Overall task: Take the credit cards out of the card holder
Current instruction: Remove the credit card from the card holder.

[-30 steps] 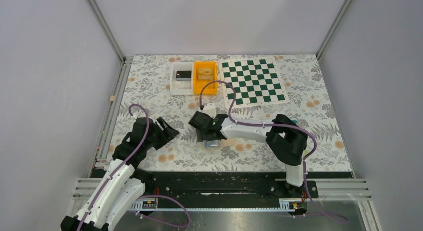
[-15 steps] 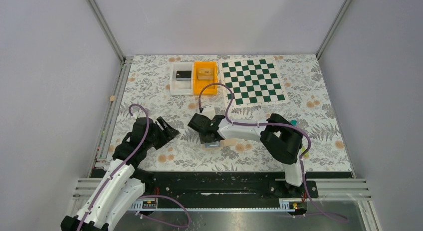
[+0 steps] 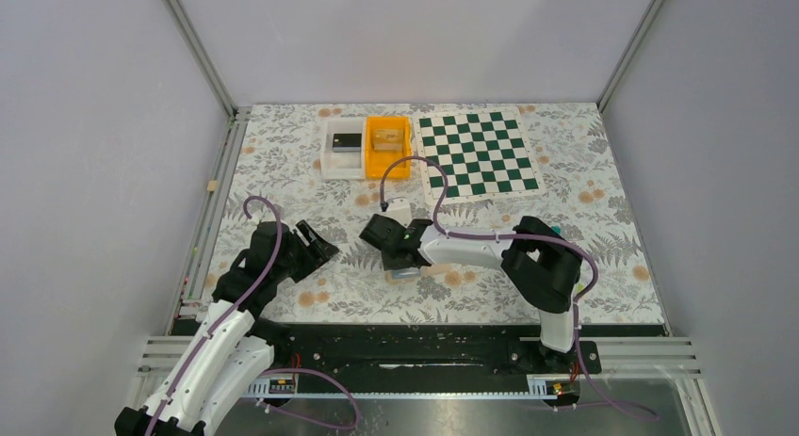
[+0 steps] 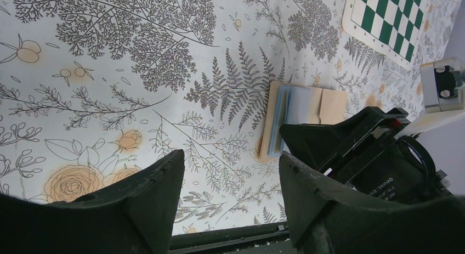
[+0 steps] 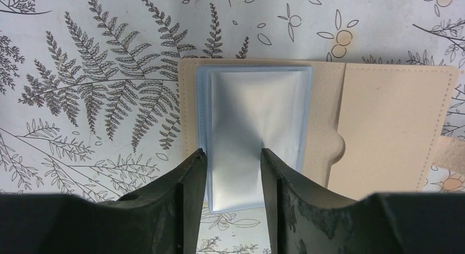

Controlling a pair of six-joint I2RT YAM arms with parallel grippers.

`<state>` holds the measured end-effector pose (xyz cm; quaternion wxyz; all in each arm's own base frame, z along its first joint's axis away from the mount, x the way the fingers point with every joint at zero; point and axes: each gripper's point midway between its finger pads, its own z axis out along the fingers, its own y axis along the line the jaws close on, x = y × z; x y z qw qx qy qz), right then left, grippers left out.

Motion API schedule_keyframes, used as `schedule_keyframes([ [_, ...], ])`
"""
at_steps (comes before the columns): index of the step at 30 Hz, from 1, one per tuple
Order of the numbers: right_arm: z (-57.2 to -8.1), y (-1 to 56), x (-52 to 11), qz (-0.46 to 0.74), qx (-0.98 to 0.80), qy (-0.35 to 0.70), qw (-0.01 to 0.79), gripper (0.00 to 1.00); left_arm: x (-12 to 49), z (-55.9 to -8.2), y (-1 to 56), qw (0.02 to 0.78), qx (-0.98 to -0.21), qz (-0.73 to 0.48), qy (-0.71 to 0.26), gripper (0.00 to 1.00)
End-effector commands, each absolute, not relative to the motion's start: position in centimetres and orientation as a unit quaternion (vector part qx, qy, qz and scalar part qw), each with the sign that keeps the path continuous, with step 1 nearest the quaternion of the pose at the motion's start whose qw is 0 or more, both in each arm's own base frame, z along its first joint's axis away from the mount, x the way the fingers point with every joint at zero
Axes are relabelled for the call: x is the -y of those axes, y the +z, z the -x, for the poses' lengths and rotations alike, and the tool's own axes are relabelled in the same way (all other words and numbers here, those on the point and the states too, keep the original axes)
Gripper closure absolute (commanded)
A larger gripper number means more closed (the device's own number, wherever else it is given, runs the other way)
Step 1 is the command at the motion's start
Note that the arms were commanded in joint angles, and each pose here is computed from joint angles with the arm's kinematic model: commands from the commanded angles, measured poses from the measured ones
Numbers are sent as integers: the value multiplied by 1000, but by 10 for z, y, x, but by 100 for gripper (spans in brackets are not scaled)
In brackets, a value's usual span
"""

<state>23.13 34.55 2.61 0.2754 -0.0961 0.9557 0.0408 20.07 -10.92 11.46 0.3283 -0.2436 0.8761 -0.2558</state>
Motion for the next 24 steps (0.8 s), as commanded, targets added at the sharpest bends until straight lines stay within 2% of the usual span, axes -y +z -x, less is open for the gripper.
schedule_keyframes([
  [1, -241, 52, -345, 69, -948, 64, 305, 53, 116, -206, 122, 339, -868, 234, -278, 37],
  [14, -249, 66, -325, 77, -938, 33, 336, 54, 120, -206, 117, 331, -868, 236, -284, 37],
  [16, -250, 66, -324, 78, -939, 30, 335, 50, 120, -207, 117, 331, -868, 236, -285, 37],
  [18, -248, 65, -329, 85, -940, 40, 327, 40, 120, -207, 116, 330, -869, 237, -284, 37],
  [20, -245, 60, -335, 92, -944, 46, 314, 34, 120, -207, 114, 328, -869, 238, -284, 37],
  [24, -246, 50, -334, 95, -947, 32, 306, 32, 121, -206, 114, 328, -869, 236, -286, 37],
])
